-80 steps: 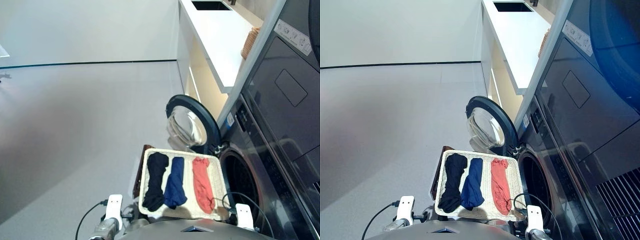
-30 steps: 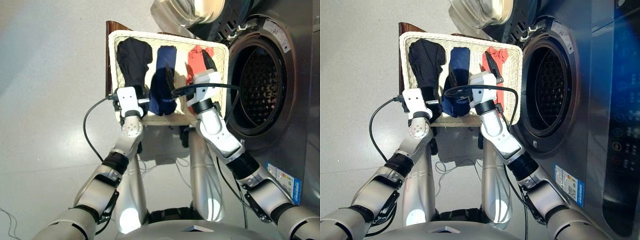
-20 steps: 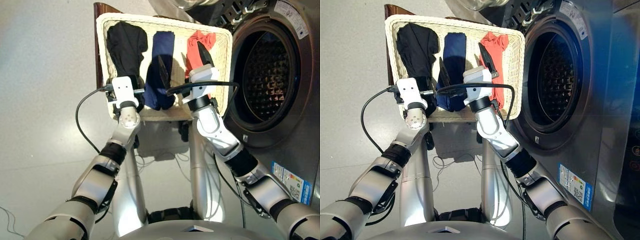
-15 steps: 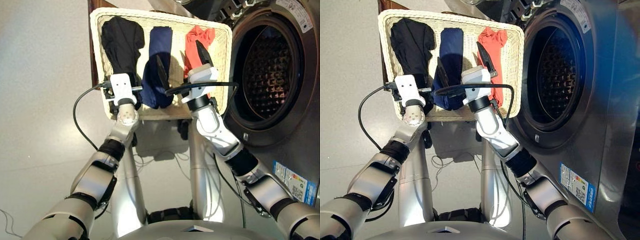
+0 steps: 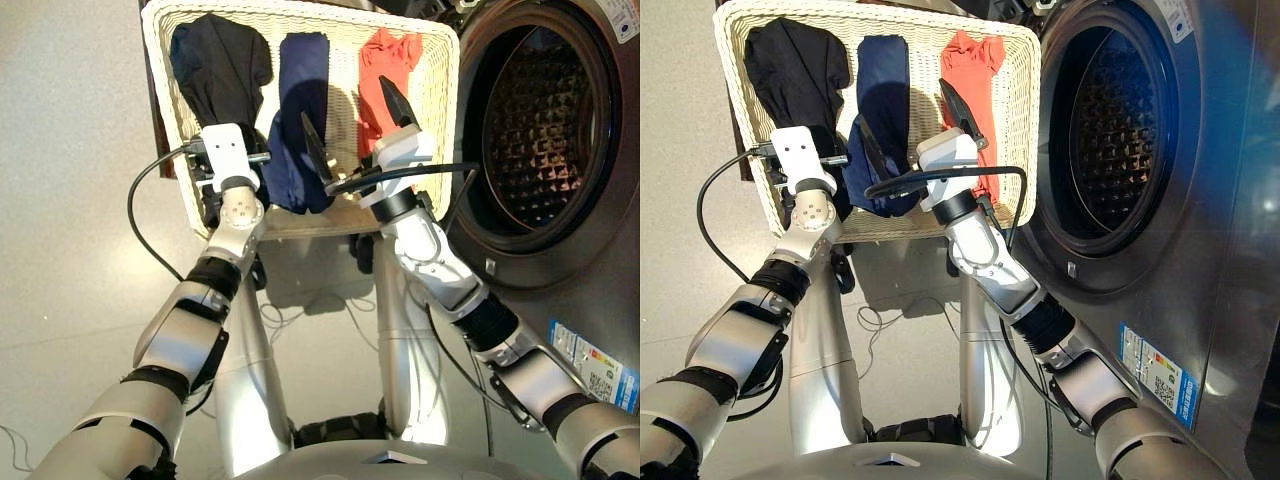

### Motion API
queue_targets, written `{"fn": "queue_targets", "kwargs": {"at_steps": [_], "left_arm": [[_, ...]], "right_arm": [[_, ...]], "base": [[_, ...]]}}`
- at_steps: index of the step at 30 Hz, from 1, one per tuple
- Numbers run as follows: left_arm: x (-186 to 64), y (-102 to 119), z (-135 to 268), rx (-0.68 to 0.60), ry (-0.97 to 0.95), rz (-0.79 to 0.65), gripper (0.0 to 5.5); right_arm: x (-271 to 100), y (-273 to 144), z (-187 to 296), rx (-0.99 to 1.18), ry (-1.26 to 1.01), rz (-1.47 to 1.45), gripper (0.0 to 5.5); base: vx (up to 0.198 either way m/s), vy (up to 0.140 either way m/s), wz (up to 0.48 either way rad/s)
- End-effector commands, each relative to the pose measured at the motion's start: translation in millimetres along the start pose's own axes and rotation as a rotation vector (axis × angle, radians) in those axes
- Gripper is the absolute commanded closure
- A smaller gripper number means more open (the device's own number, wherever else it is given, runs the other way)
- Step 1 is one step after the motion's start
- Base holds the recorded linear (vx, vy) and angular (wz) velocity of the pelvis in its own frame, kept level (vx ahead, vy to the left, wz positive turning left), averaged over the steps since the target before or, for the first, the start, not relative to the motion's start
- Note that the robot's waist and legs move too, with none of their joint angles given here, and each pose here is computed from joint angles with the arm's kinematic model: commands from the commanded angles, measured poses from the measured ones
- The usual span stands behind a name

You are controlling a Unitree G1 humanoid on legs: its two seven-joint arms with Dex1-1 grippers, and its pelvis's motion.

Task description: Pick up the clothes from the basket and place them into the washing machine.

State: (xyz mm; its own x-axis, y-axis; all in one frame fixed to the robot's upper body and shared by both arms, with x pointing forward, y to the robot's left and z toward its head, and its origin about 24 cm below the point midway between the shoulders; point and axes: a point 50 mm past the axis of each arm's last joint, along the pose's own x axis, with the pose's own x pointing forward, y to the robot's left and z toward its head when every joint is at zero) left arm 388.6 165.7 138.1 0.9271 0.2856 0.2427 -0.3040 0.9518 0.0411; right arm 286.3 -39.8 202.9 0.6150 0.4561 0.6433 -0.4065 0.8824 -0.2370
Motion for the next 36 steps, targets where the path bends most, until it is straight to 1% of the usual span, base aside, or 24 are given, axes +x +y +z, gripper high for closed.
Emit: {"fn": "queue_targets", "kwargs": {"at_steps": [1, 2, 3, 10, 13, 18, 22, 24, 25, 26, 28, 31, 36], "left_arm": [[8.4, 6.8, 8.0, 0.005, -0.031, 0.015, 4.10], [8.6, 7.0, 8.8, 0.006, -0.035, 0.011, 5.00], [8.6, 6.8, 8.9, 0.004, -0.036, 0.010, 5.50], [6.7, 3.5, 10.7, -0.013, -0.047, -0.021, 5.50], [4.1, 2.4, 11.5, -0.048, -0.054, -0.028, 5.50], [-10.6, 0.2, 13.1, -0.135, -0.097, -0.055, 5.50], [-26.2, 5.0, 23.5, -0.197, -0.183, -0.092, 5.50], [-36.0, 7.5, 29.1, -0.181, -0.236, -0.143, 5.50], [-36.3, 7.6, 28.8, -0.180, -0.235, -0.143, 5.50], [-43.1, 9.2, 33.9, -0.124, -0.291, -0.172, 5.50], [-51.4, 10.4, 36.5, -0.139, -0.312, -0.194, 5.50], [-63.3, 10.9, 38.1, -0.161, -0.334, -0.233, 5.50], [-80.8, 9.0, 48.9, -0.200, -0.402, -0.324, 5.50]], "right_arm": [[3.7, 11.8, 41.4, 0.123, -0.221, 0.039, 0.00], [3.3, 11.1, 41.5, 0.121, -0.222, 0.040, 0.00], [3.1, 10.8, 41.4, 0.119, -0.222, 0.043, 0.00], [3.0, 7.3, 41.8, 0.102, -0.224, 0.042, 0.00], [2.3, 4.0, 41.1, 0.094, -0.219, 0.031, 0.00], [-2.4, -10.2, 34.8, 0.044, -0.184, -0.020, 0.00], [-7.5, -29.3, 26.6, 0.007, -0.135, -0.085, 0.00], [-12.3, -36.6, 22.6, 0.070, -0.103, -0.093, 0.00], [-12.6, -36.6, 22.4, 0.071, -0.102, -0.092, 0.00], [-17.8, -44.2, 17.5, 0.184, -0.073, -0.124, 0.00], [-20.6, -47.7, 13.0, 0.347, -0.052, -0.152, 0.00], [-22.0, -49.1, 11.8, 0.463, -0.030, -0.121, 0.00], [-21.9, -51.7, 12.1, 0.544, -0.013, -0.091, 0.00]], "base": [[0.000, 0.000, 0.000], [0.000, 0.000, 0.000], [0.000, 0.000, 0.000], [0.000, 0.000, 0.000], [0.000, 0.000, 0.000], [0.000, 0.000, 0.000], [-0.063, -0.004, 0.037], [0.000, 0.000, 0.000], [0.000, 0.000, 0.000], [0.000, 0.000, 0.000], [0.000, 0.000, 0.000], [0.019, 0.007, -0.019], [0.085, 0.047, -0.001]]}}
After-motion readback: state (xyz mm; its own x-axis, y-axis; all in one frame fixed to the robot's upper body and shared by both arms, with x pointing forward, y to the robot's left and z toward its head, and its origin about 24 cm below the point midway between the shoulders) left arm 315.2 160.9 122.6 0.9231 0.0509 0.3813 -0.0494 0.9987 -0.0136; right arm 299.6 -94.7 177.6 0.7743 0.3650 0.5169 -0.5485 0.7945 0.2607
